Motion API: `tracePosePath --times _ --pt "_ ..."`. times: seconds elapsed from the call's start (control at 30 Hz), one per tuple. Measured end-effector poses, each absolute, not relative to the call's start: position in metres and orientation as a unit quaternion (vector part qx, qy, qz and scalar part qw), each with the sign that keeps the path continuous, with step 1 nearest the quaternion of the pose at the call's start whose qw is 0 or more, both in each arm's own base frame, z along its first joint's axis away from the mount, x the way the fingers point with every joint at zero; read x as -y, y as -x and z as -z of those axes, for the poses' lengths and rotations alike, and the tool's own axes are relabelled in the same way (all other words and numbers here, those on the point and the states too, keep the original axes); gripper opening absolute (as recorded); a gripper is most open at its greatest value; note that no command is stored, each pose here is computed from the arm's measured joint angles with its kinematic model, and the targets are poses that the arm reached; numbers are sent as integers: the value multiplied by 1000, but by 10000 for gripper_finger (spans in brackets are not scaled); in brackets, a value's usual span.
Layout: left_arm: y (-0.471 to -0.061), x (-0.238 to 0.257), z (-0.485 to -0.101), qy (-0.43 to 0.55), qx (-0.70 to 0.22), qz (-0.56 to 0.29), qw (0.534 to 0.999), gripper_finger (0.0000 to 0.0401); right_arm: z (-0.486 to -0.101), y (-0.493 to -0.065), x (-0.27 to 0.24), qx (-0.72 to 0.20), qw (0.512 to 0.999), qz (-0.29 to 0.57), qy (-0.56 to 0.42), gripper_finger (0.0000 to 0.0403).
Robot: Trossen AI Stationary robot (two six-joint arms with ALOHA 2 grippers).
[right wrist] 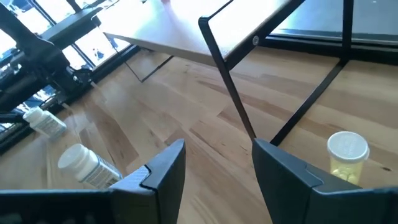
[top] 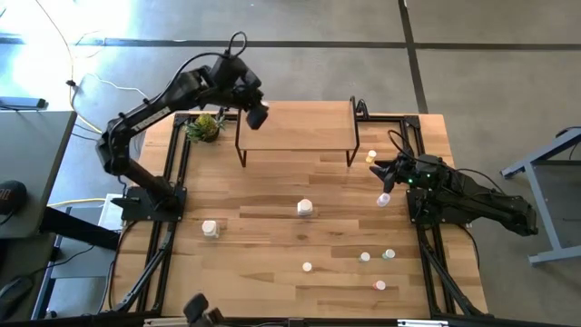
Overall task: Pick and place medicine bottles onto shelf by color
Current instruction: Put the white pill bottle on the shelf
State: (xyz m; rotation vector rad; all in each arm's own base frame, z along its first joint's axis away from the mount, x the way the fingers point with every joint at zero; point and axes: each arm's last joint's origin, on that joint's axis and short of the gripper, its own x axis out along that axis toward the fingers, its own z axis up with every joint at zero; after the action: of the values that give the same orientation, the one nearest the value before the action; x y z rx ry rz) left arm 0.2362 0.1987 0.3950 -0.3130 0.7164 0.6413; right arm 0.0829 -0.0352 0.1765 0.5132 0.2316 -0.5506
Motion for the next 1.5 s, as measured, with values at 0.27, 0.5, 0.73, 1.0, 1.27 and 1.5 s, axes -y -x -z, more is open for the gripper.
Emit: tracePosePath --times 0.27,0.5,0.73,1.0,1.27,1.5 --pt "-242 -160 -372 183 -278 -284 899 191 -177 -83 35 -114 925 269 -244 176" --pt "-255 -133 -339 204 -228 -247 920 192 -176 -83 35 -114 925 269 -244 176" --pt "-271 -108 -307 228 -203 -208 929 192 -177 -83 35 -114 925 269 -244 176" --pt "-284 -79 -296 230 -145 -154 950 193 -178 -83 36 -104 926 269 -245 176" --pt "-291 -49 -293 213 -128 -136 959 193 -179 -83 36 -68 894 283 -342 176" --pt "-294 -30 -293 205 -131 -122 962 193 -191 -86 38 -2 896 271 -351 176"
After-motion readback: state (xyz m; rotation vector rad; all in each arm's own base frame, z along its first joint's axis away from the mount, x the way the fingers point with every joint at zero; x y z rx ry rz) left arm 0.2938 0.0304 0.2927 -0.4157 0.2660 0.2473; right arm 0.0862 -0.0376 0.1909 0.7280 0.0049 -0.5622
